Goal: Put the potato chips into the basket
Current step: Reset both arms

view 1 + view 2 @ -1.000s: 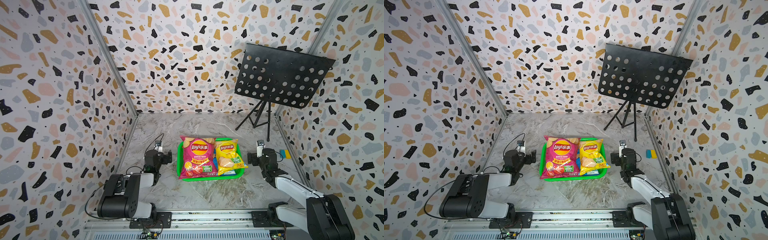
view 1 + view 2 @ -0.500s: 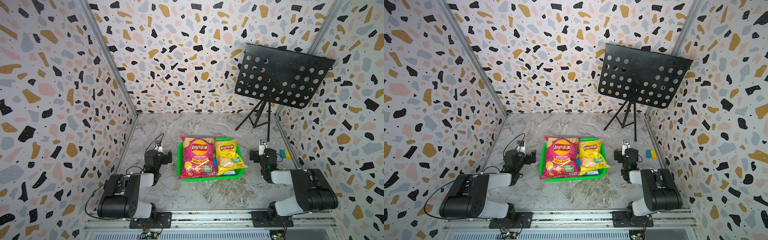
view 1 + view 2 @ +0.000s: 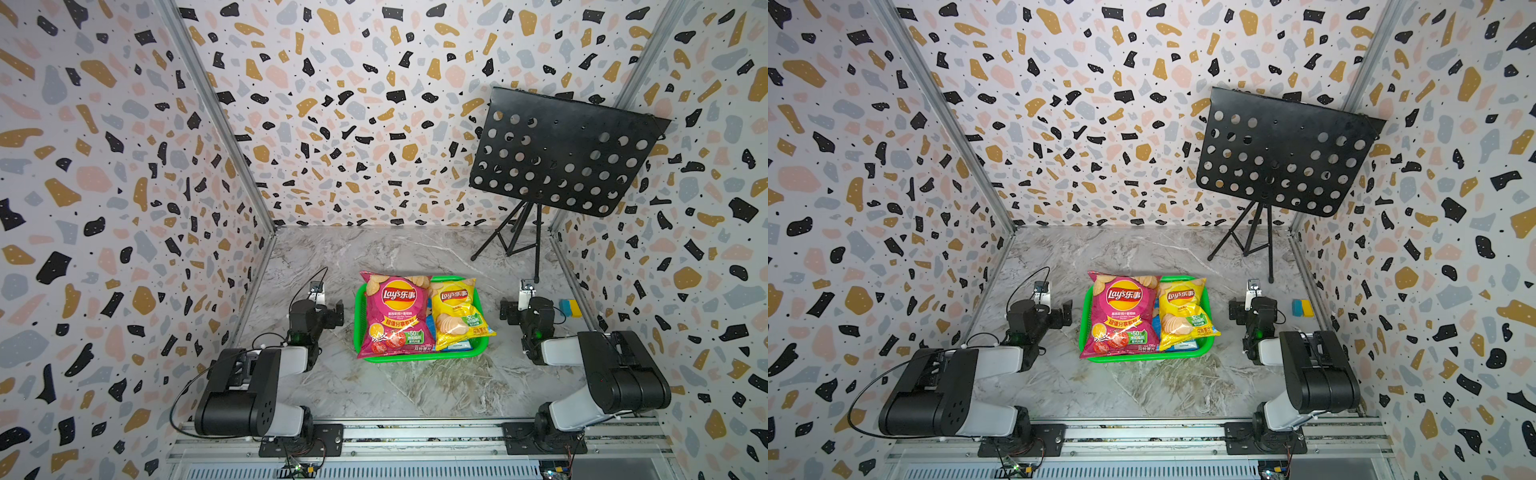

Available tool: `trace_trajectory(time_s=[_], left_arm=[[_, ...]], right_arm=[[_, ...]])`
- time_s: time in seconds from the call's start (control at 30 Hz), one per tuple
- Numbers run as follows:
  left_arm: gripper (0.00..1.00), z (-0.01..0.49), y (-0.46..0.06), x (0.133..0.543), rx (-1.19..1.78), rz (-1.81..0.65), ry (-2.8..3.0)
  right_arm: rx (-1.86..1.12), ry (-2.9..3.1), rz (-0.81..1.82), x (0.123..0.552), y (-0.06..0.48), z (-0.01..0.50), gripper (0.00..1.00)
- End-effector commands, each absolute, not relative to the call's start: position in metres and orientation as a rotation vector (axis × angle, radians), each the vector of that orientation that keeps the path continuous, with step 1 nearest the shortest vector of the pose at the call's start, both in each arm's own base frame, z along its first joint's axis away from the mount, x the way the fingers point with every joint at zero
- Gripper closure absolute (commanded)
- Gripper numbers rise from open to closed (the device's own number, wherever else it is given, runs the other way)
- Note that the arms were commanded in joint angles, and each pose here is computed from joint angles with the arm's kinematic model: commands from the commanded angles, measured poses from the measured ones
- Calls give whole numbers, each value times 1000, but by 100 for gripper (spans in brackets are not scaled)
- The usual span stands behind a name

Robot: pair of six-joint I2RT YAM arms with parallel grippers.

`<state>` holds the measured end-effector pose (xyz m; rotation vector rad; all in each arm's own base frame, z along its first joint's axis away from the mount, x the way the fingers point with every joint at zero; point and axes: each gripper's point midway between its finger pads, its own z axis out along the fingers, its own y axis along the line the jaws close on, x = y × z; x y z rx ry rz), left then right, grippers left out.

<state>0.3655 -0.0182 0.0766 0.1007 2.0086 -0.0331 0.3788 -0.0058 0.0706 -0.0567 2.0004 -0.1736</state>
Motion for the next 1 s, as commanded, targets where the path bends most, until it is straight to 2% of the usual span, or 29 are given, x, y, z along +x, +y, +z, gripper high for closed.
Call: trace_trajectory(time_s=[0.0,0.97], left_arm=[[0,95,-18,374,105,-20,1949],[0,94,-19,374,106,-20,1950]], right_arm=[[-52,1951,-157,384,-3,84,0],[-52,1957,-156,384,-3,84,0]])
